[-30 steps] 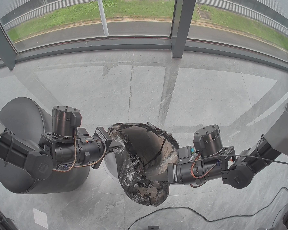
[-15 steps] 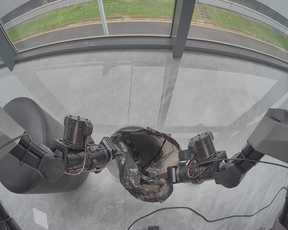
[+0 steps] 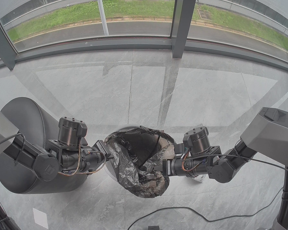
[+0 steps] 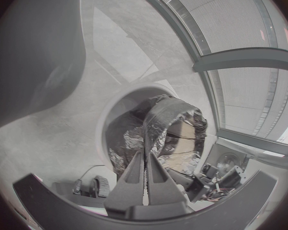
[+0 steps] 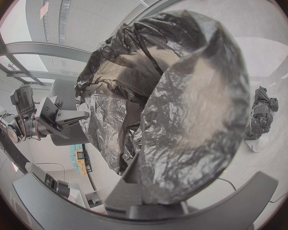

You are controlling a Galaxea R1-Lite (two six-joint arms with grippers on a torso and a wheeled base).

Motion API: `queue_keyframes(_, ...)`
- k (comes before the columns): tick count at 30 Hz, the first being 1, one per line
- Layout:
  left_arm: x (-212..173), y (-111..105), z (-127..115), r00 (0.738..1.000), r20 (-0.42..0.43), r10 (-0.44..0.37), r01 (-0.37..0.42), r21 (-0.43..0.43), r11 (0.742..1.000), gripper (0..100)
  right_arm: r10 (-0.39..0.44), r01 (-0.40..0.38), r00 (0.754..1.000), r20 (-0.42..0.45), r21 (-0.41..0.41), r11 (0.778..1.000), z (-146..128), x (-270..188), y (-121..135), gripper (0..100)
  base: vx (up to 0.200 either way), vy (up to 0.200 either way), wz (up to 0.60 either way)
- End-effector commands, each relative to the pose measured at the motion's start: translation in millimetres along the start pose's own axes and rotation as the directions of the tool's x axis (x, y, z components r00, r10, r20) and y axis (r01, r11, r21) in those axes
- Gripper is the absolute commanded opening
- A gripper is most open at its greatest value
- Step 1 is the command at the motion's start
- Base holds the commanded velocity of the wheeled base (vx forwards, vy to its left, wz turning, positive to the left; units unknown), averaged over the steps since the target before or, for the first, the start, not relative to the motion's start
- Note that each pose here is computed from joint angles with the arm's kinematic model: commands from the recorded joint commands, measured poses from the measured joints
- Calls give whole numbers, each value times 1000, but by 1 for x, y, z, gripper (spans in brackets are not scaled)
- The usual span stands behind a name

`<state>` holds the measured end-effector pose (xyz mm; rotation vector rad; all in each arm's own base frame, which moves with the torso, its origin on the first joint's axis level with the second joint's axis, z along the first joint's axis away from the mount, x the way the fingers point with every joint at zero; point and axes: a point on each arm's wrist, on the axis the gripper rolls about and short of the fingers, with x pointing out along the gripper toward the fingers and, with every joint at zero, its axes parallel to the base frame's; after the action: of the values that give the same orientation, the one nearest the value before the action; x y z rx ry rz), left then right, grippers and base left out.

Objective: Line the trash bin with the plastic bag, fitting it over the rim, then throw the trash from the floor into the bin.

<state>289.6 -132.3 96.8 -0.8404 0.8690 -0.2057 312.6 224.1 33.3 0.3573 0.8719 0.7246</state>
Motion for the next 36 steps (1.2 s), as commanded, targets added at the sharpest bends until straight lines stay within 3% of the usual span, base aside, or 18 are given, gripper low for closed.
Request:
queue_keyframes(1, -3, 3, 2, 998, 34, 45, -46, 36, 998, 0, 2, -2, 1000, 20, -1, 1000, 6, 0, -1, 0, 0, 0, 0)
queue_keyframes(12, 16, 16, 4, 992, 47, 117, -122, 133, 984, 0, -42, 40, 997, 65, 30, 999, 20, -9, -25, 0, 0, 0, 0)
queue_keyframes(25, 35, 17, 5, 990, 41, 134, -138, 137, 981, 0, -51, 53, 997, 53, -40, 998, 18, 0, -32, 0, 0, 0, 0)
queue_keyframes(36, 37, 19, 5, 984, 71, 166, -174, 139, 975, 0, -76, 78, 995, 59, -22, 997, 20, -2, -45, 0, 0, 0, 0)
